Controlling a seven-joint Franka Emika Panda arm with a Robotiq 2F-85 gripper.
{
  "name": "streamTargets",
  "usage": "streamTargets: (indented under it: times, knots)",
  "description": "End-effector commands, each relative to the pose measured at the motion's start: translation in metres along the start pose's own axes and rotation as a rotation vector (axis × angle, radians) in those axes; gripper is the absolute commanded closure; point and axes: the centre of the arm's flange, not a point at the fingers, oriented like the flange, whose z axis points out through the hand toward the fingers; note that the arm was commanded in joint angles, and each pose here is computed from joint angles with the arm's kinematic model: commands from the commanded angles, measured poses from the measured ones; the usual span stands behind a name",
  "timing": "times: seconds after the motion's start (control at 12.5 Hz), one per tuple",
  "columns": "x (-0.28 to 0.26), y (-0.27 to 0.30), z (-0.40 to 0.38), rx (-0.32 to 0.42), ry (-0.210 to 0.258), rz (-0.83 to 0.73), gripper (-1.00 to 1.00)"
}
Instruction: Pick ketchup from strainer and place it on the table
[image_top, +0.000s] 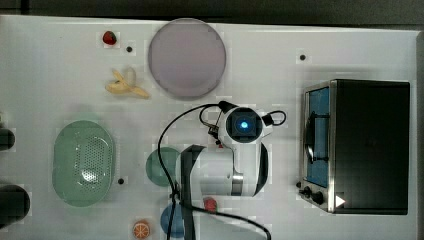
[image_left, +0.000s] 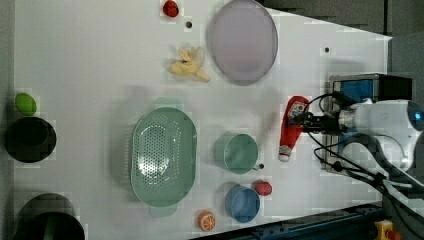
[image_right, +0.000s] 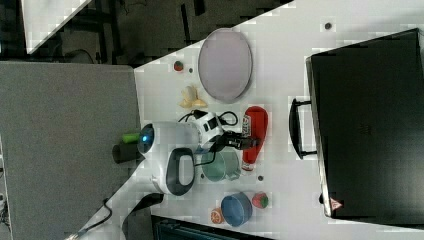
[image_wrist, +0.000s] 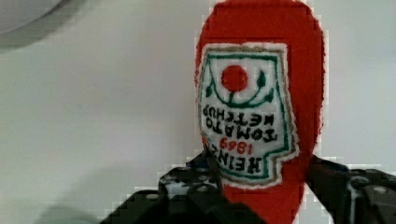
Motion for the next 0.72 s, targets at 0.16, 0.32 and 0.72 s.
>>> streamTargets:
  times: [0.16,0.32,0.72]
  knots:
    - [0.012,-0.008,-0.024,0.021,0.077,-0.039,-0.99]
    - [0.022,-0.010,-0.062,0.025,0.122,-0.010,-1.00]
    - [0.038,-0.017,-0.201,-0.012,0.085,0.291,-1.00]
